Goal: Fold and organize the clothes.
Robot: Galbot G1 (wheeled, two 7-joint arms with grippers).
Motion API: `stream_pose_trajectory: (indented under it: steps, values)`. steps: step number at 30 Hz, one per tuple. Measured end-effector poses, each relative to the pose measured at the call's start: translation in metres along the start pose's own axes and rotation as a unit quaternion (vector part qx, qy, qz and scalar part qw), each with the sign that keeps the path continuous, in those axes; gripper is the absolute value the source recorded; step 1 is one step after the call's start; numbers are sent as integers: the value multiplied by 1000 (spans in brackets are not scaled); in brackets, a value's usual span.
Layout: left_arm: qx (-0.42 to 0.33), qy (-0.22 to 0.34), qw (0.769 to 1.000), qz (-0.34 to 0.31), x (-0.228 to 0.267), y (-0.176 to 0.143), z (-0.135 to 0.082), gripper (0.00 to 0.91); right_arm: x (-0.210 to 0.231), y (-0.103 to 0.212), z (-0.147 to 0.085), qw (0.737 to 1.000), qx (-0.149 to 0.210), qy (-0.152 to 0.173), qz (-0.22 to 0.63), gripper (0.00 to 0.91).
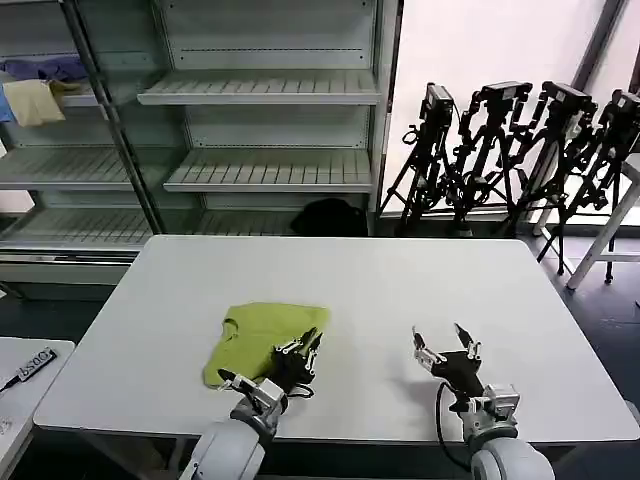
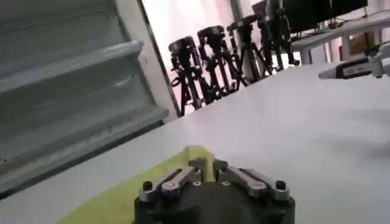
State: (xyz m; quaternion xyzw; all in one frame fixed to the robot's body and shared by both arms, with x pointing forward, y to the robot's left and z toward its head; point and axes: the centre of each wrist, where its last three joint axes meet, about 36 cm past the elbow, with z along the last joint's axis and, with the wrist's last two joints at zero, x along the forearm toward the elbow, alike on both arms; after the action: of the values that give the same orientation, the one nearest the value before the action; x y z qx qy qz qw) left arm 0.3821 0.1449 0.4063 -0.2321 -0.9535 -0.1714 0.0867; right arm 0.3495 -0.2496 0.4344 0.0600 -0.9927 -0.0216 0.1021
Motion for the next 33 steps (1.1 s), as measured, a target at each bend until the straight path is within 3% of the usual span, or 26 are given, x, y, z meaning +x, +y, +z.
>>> stream_pose_trajectory:
  steps: [8, 15, 26, 33]
  values:
    - [41, -5, 999, -10, -2, 8, -27, 907, -9, 34, -10, 998, -31, 31, -54, 907]
    - [79, -30, 996, -40, 10, 48, -53, 907, -17, 72, -9, 991, -60, 58, -108, 907]
    - [121, -56, 983, -129, 59, 127, -58, 907, -30, 119, -5, 975, -132, 104, -143, 907]
    - [147, -64, 974, -161, 93, 138, -52, 907, -41, 133, -1, 969, -164, 132, -131, 907]
